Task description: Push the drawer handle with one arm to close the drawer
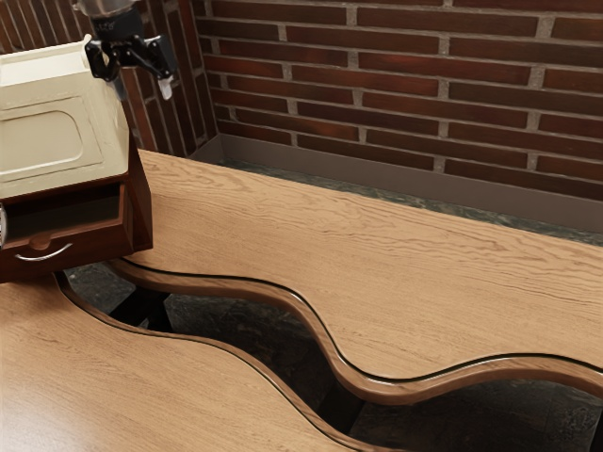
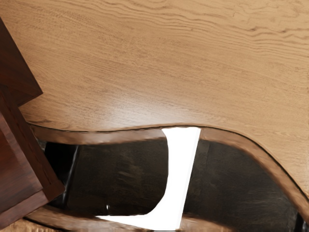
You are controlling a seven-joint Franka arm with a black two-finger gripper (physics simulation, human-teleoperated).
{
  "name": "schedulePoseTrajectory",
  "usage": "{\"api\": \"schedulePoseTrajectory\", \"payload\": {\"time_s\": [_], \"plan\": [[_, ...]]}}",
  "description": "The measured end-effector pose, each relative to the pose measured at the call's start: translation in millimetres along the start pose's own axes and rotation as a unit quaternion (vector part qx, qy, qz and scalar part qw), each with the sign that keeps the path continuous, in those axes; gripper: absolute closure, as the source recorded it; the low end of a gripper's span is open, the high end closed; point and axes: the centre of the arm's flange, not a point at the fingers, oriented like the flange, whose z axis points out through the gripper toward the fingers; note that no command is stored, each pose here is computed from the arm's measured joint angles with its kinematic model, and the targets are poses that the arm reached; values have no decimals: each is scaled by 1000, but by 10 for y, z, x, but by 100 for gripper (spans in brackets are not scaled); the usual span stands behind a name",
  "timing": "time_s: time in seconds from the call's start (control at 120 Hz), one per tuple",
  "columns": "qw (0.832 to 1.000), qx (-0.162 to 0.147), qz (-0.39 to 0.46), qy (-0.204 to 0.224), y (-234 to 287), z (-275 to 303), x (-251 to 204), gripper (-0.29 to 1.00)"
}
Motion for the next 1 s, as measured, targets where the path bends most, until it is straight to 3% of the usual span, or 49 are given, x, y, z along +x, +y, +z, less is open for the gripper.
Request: {"api": "schedulePoseTrajectory", "payload": {"time_s": [0.1,0.125,0.167,0.217,0.317,0.408,0.525,0.633,1.0], "plan": [[1000,-7,2,-14,23,5,-38,0],[1000,-7,9,0,85,-211,-153,0],[998,-15,39,52,210,-1013,-752,0],[994,-22,100,45,277,-1298,-1649,0],[990,3,119,-78,-351,-89,-2563,3],[984,25,135,-117,-781,920,-3028,23],[975,42,192,-108,-994,1731,-3180,49],[967,55,238,-65,-1164,1978,-3164,63],[914,81,398,10,-1541,2258,-2702,77]]}}
